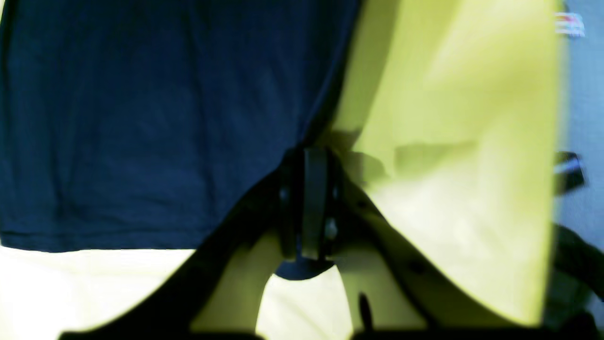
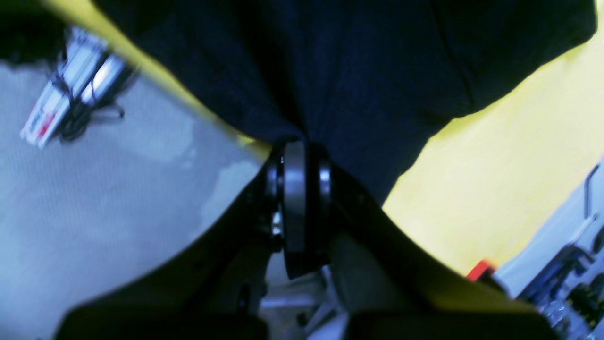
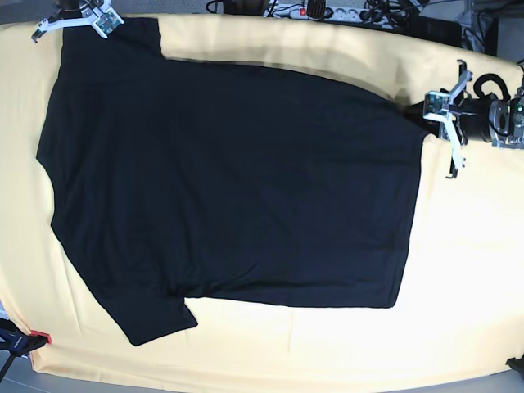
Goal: Fold the T-shirt properly
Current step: 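Grasp the shirt edge with both grippers and lift it, then drag the held shirt edge with both grippers to straighten it, then release the edge and move both grippers to the opposite shirt edge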
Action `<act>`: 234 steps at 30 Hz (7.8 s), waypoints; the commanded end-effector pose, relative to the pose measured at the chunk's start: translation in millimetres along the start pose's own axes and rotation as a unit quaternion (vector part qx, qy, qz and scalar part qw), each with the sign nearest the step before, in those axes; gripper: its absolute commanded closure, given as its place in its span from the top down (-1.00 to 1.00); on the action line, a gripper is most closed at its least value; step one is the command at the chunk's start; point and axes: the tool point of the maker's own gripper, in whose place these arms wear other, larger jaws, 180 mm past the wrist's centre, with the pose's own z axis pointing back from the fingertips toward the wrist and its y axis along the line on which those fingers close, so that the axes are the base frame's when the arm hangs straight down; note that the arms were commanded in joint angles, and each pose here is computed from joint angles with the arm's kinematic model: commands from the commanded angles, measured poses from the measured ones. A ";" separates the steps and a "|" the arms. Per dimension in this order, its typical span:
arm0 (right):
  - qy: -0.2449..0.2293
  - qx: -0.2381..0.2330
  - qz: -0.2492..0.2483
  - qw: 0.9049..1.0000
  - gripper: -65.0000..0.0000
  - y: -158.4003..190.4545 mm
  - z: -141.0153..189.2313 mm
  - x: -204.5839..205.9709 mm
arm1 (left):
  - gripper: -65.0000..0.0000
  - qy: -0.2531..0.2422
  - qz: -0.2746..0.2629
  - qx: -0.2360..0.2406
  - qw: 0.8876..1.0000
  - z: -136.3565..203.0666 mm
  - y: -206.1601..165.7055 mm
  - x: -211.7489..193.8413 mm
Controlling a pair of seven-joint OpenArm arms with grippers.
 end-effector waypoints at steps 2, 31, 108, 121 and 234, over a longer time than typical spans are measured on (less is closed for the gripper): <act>0.008 -0.002 0.006 1.000 -1.00 -0.1 5.6 -5.1 | -1.00 -0.003 -0.011 -0.013 1.000 8.9 -6.4 8.6; -0.285 -0.109 -0.006 0.952 -1.00 -149.4 -22.9 157.4 | -1.00 0.070 -0.005 0.300 0.951 -26.4 106.7 -11.9; -0.090 0.007 0.008 0.996 -1.00 -162.5 -57.3 94.7 | -1.00 0.125 -0.013 0.123 0.985 -31.4 26.7 -21.6; 0.029 0.054 0.038 0.997 -1.00 -118.3 -59.7 23.6 | -1.00 0.078 0.018 -0.024 0.997 -25.4 -26.9 -3.6; -0.296 0.254 -0.518 0.761 0.28 -259.2 -148.0 162.9 | -1.00 -0.234 0.647 0.184 0.702 -72.2 181.3 -76.7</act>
